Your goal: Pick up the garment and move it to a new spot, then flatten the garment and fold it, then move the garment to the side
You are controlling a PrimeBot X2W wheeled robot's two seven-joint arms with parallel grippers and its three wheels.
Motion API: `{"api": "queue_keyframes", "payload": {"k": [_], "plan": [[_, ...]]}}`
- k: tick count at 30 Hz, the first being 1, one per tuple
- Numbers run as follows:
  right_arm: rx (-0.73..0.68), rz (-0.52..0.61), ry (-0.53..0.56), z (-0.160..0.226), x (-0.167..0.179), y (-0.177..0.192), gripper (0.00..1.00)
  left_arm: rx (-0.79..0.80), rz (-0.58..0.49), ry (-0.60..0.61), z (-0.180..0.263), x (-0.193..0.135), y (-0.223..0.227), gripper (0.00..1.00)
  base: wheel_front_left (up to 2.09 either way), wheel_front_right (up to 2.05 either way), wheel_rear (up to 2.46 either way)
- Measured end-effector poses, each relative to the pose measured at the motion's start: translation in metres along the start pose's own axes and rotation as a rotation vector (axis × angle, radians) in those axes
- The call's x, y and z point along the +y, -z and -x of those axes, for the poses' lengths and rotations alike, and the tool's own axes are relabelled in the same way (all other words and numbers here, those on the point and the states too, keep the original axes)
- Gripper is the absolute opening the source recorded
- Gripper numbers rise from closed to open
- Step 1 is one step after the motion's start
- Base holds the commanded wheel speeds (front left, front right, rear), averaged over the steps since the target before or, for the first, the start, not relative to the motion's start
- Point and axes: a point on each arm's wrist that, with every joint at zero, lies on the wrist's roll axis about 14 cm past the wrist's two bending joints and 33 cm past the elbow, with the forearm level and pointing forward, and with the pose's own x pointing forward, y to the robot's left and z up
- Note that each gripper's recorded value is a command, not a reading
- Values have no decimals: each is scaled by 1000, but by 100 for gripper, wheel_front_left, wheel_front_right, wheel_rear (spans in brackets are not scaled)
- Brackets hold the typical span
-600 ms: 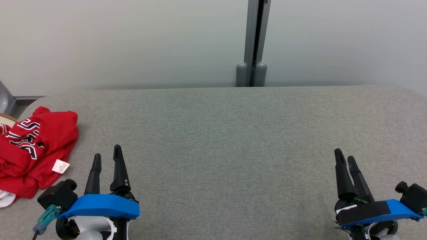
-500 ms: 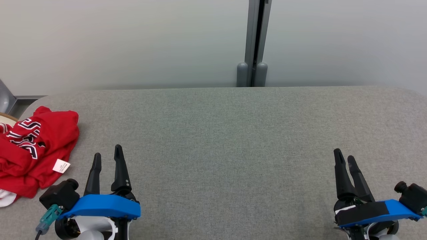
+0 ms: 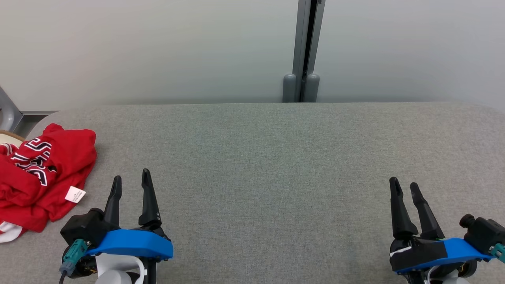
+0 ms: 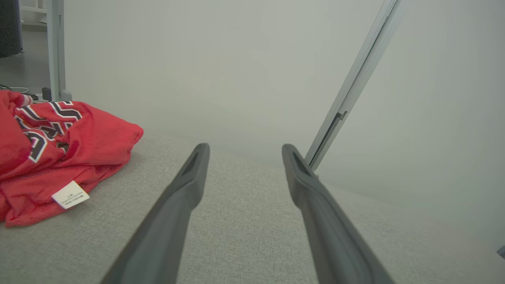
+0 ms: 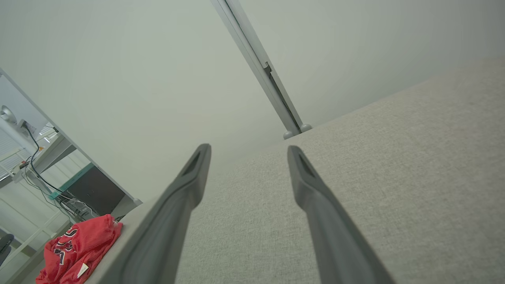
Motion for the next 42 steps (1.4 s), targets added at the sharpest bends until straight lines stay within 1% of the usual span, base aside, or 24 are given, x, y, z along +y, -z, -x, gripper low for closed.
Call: {"api": "queue_keyframes", "payload": {"k": [24, 42], "plan": [[-12, 221, -58, 0, 10, 1, 100, -40, -222, 24, 0, -4, -3, 100, 0, 0, 0], [-11, 357, -81, 2, 11, 5, 100, -47, -308, 61, 3, -9, 1, 100, 0, 0, 0]]}}
